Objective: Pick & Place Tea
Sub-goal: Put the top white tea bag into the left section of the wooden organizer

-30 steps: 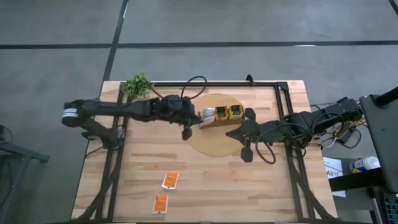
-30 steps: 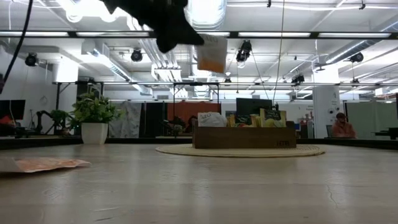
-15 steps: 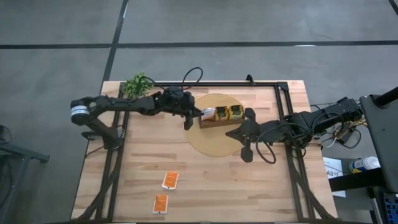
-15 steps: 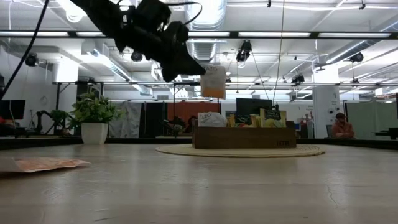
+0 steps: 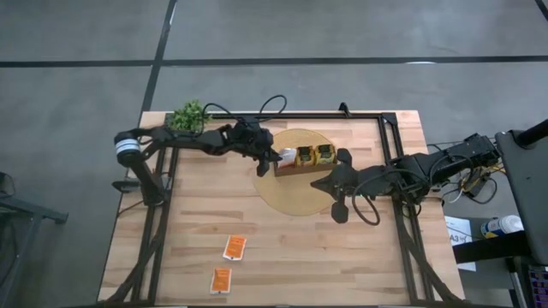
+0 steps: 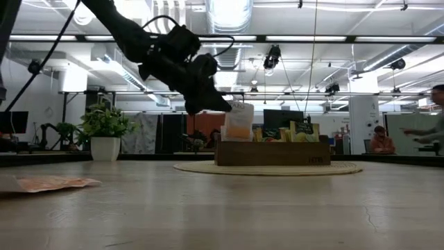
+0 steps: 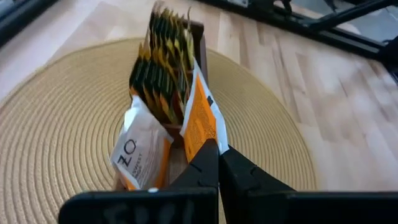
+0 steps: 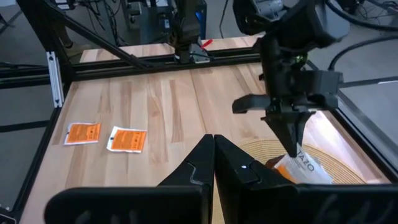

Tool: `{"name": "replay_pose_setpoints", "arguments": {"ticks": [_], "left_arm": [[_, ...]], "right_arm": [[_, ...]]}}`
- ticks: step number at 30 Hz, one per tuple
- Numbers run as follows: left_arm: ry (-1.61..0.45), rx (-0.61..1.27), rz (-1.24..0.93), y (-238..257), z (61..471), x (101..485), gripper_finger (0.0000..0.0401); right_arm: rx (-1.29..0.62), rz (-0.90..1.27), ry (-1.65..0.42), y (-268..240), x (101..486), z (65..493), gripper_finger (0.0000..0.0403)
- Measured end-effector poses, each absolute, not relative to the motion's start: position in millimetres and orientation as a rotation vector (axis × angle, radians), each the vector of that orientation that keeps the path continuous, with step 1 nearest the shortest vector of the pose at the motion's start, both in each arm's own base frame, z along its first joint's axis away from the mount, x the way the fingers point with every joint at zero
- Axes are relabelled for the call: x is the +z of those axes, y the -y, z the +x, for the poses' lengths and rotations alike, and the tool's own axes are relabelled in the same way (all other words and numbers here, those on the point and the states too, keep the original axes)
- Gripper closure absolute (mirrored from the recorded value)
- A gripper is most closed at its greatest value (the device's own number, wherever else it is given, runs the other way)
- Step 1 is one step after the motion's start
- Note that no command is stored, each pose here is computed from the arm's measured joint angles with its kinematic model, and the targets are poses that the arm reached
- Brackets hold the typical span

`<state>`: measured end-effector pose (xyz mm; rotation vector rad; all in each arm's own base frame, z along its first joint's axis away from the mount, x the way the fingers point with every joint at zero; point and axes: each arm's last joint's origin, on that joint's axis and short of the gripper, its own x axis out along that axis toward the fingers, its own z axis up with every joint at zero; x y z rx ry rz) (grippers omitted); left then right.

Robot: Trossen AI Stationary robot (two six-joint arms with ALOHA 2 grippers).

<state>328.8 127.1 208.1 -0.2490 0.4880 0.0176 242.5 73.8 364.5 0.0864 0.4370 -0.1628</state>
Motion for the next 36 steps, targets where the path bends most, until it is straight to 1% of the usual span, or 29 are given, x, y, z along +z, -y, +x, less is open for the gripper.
{"name": "replay_pose_setpoints", "arguments": {"ticks": [16, 18, 22, 25, 32, 36], "left_arm": [[-0.536, 0.054, -0.258, -143.2, 328.2, 189.1, 0.0401], [-0.537, 0.081, -0.254, -144.5, 327.9, 189.1, 0.0401], [-0.550, 0.195, -0.273, -147.5, 326.5, 187.4, 0.0398], [-0.547, 0.214, -0.272, -148.7, 326.2, 187.7, 0.0382], [-0.548, 0.202, -0.279, -148.2, 326.0, 187.3, 0.0322], [-0.547, 0.194, -0.286, -147.9, 326.0, 187.4, 0.0296]], "right_arm": [[-0.165, 0.093, -0.436, -73.8, 364.6, 242.6, 0.0394], [-0.165, 0.093, -0.436, -73.8, 364.6, 242.6, 0.0394], [-0.166, 0.098, -0.435, -73.7, 364.6, 242.6, 0.0394], [-0.167, 0.100, -0.435, -73.7, 364.6, 242.6, 0.0394], [-0.167, 0.101, -0.435, -73.8, 364.6, 242.6, 0.0394], [-0.167, 0.100, -0.435, -73.7, 364.5, 242.6, 0.0394]]}}
